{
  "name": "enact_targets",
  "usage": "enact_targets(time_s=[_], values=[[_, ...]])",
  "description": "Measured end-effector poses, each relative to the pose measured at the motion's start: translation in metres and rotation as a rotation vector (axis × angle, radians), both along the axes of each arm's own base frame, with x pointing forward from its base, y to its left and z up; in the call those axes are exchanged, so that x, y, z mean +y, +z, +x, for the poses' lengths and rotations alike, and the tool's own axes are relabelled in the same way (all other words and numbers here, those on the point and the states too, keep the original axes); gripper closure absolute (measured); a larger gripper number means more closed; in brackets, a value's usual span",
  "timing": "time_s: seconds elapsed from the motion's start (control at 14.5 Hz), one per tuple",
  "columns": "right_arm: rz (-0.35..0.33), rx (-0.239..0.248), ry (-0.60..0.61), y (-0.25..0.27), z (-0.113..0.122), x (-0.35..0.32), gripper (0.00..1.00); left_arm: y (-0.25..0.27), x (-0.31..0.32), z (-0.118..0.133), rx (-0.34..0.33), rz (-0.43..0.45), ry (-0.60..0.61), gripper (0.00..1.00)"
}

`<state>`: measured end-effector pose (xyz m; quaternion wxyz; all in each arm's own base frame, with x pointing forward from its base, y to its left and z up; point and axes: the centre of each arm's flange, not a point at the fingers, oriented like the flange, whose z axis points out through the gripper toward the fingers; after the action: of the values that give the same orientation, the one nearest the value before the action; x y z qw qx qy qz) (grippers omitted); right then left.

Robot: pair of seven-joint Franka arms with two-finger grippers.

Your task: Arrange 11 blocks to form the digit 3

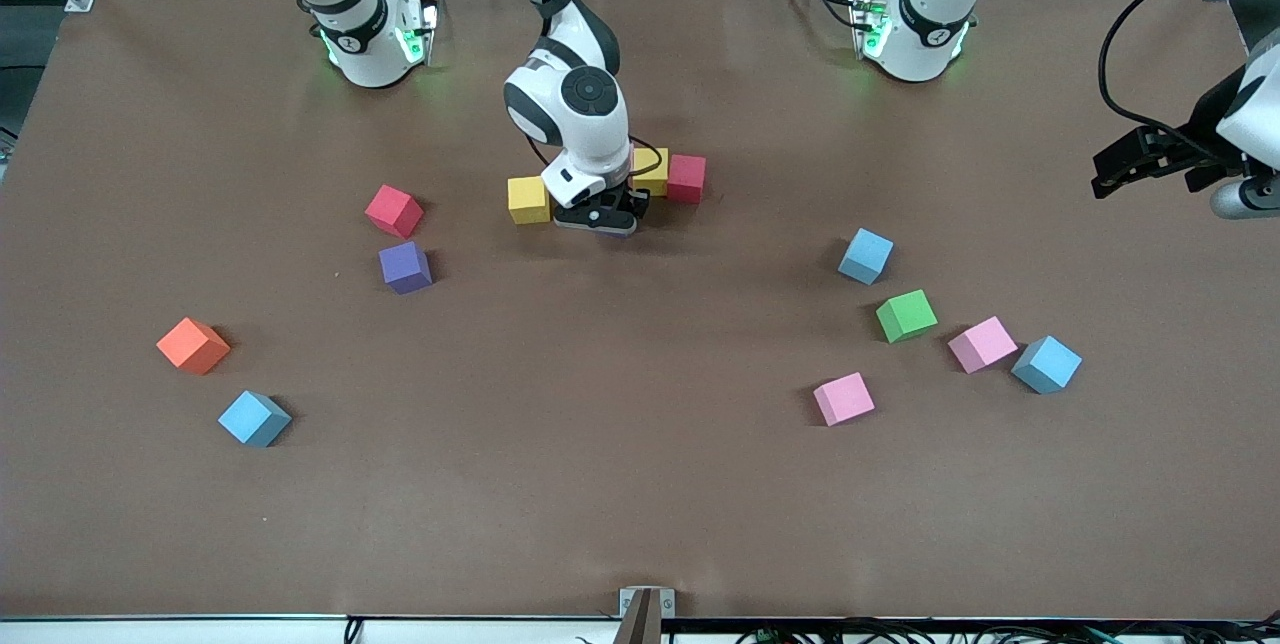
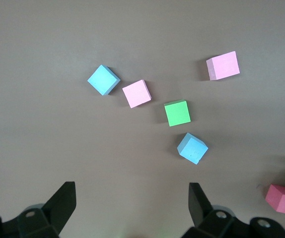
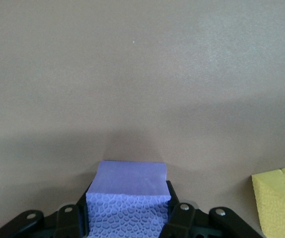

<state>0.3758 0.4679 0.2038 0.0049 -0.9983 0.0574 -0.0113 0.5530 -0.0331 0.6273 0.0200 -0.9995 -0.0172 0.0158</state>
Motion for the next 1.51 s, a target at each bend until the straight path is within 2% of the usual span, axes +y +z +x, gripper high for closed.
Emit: enact_targets(time_s=[1.51], values=[[-0.017, 0.010, 0.131, -0.001, -0.018, 0.012, 0.44, -0.006, -0.004, -0.001, 0.013, 0.001, -0.008, 0.00]])
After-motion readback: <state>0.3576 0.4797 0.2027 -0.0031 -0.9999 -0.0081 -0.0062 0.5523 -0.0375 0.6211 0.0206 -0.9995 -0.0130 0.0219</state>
